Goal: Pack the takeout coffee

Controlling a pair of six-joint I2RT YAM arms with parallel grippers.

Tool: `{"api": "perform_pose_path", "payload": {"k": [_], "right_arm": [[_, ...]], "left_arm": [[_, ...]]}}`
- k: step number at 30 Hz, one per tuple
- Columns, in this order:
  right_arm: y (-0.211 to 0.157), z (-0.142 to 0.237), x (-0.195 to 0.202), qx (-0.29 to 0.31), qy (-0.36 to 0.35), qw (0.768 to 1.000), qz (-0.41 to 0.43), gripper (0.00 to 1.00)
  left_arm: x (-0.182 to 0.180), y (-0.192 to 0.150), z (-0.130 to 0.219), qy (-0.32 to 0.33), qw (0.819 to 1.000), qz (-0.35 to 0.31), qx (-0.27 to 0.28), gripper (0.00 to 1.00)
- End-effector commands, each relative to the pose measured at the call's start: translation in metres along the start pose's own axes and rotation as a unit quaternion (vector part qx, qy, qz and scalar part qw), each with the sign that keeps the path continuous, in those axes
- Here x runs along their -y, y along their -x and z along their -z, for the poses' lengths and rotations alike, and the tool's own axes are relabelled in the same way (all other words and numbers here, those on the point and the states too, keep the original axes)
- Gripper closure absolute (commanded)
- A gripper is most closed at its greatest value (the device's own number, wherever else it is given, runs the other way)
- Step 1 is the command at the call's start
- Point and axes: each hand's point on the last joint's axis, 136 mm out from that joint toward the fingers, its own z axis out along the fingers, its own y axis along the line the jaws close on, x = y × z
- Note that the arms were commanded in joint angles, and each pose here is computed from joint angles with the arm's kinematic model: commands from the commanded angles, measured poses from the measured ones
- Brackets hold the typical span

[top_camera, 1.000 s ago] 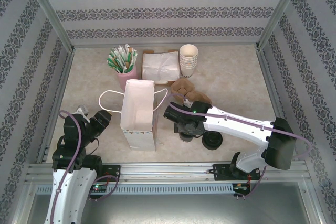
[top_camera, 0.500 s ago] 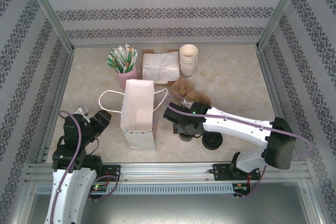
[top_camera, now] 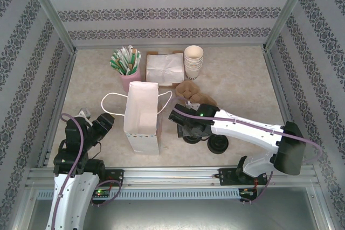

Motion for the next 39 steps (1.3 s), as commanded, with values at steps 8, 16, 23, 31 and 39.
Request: {"api": "perform_pose_path", "payload": {"k": [8,16,23,31,39], "right_arm": [[0.009,0.010,-0.001,0.008,0.017,1.000,-0.003,0.17],[0.027,0.031,0.001,0.051,0.030,0.997,0.041,0.16],[0.060,0.075,0.025,0.142,0.043,0.985,0.084,0.18],[0.097,0.072,0.037,0.153,0.095,0.972,0.154,0.24],[0.146,0.006,0.045,0.070,0.094,0.968,0.223,0.43]], "left_arm": [[0.000,0.003,0.002,0.000,1.000,-0.005,0.009,0.45],[0.002,0.006,0.005,0.000,1.000,-0.013,0.015,0.45],[0.007,0.009,0.005,-0.002,1.000,-0.026,0.015,0.46],[0.006,-0.004,-0.010,-0.011,0.999,-0.028,-0.030,0.51],[0.009,-0.031,-0.027,-0.022,0.991,-0.021,-0.130,0.54]]}}
